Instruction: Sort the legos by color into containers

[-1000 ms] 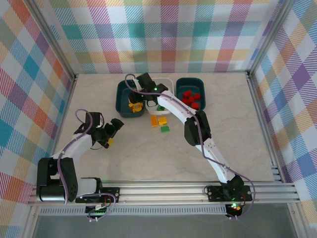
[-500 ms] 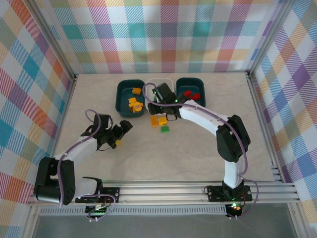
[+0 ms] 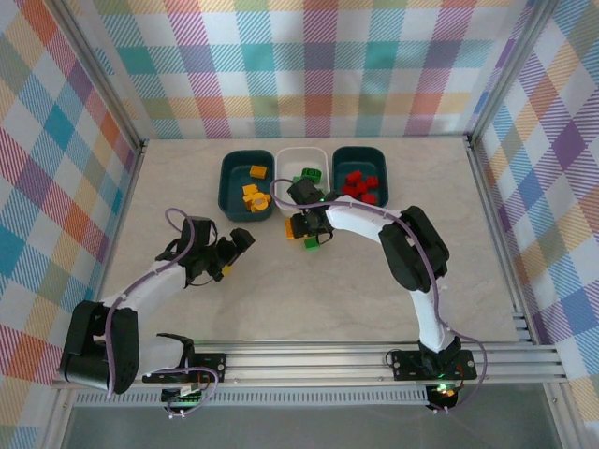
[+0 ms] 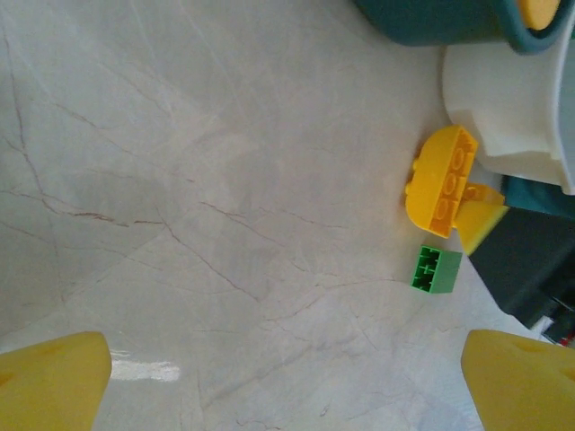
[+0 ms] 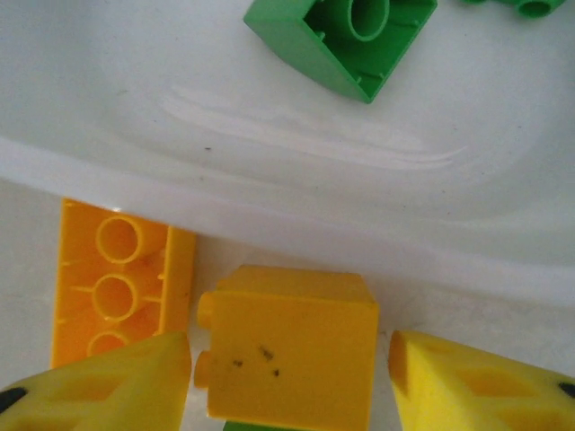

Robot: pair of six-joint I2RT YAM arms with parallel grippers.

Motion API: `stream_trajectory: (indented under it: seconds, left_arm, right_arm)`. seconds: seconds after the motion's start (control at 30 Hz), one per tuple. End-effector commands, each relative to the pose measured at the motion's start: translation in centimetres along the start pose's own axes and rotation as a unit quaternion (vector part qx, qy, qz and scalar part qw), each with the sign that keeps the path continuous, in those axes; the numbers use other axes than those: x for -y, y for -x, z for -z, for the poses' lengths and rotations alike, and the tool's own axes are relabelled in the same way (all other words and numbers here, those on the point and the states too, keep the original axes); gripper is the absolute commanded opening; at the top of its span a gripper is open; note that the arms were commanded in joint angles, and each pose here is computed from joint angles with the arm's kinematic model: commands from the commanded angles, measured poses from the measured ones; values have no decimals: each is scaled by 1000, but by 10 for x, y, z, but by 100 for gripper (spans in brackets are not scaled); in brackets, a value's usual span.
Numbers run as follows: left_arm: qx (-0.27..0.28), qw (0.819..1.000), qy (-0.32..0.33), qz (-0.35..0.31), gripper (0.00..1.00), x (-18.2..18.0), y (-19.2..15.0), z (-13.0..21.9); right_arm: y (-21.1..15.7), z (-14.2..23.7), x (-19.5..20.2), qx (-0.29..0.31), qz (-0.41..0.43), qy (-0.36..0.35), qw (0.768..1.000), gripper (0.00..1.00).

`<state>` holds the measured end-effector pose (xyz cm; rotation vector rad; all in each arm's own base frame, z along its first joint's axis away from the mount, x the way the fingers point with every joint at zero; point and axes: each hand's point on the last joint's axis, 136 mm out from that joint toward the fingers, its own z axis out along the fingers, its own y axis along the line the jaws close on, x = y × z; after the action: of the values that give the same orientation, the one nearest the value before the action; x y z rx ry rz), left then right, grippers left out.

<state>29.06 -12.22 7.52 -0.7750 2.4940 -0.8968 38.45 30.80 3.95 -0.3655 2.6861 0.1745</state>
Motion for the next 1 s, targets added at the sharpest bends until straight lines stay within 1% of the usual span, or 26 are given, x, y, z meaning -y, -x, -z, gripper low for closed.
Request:
stream_trajectory:
  seconds: [0.0, 0.13, 0.27, 0.37, 0.43, 0.53, 0.6, 0.67, 0.77, 0.87, 0.93, 0.97]
  left_arm:
    - [3, 1000, 9, -5, 100, -2, -3, 4]
    - [5, 1000, 11, -4, 100, -3, -2, 3]
    - [4, 1000, 12, -7, 100, -2, 0, 3]
    - [10, 1000, 18, -13, 100, 0, 3, 3]
    - [21, 999, 24, -10, 100, -2, 8, 4]
    - [34, 999, 38, 15, 100, -14, 16, 2]
    - [32, 998, 31, 39, 100, -18, 18, 0]
    - [26, 998, 31, 49, 100, -21, 19, -1]
    - [22, 997, 48, 62, 100, -34, 18, 3]
    - [22, 996, 53, 70, 100, -44, 13, 6]
    - [20, 996, 50, 67, 100, -46, 10, 9]
    - [19, 997, 49, 65, 100, -46, 9, 10]
  right_arm:
    - [8, 0, 3, 6, -12, -4, 1000, 52]
    - [6, 6, 5, 14, -5, -1, 1000, 37]
    - [0, 28, 7, 27, -10, 10, 1000, 33]
    - [-5, 56, 7, 42, -11, 25, 999, 32]
    - [0, 76, 4, 56, -10, 39, 998, 32]
    - [23, 92, -13, 79, -6, 74, 994, 31]
    - [42, 90, -30, 89, -2, 102, 991, 31]
    - [62, 84, -50, 101, 5, 134, 986, 31]
    - [95, 74, -78, 116, 25, 168, 979, 31]
    - [125, 66, -101, 148, 54, 191, 969, 31]
    - [140, 55, -113, 151, 68, 202, 965, 32]
    - [141, 46, -116, 141, 73, 201, 967, 33]
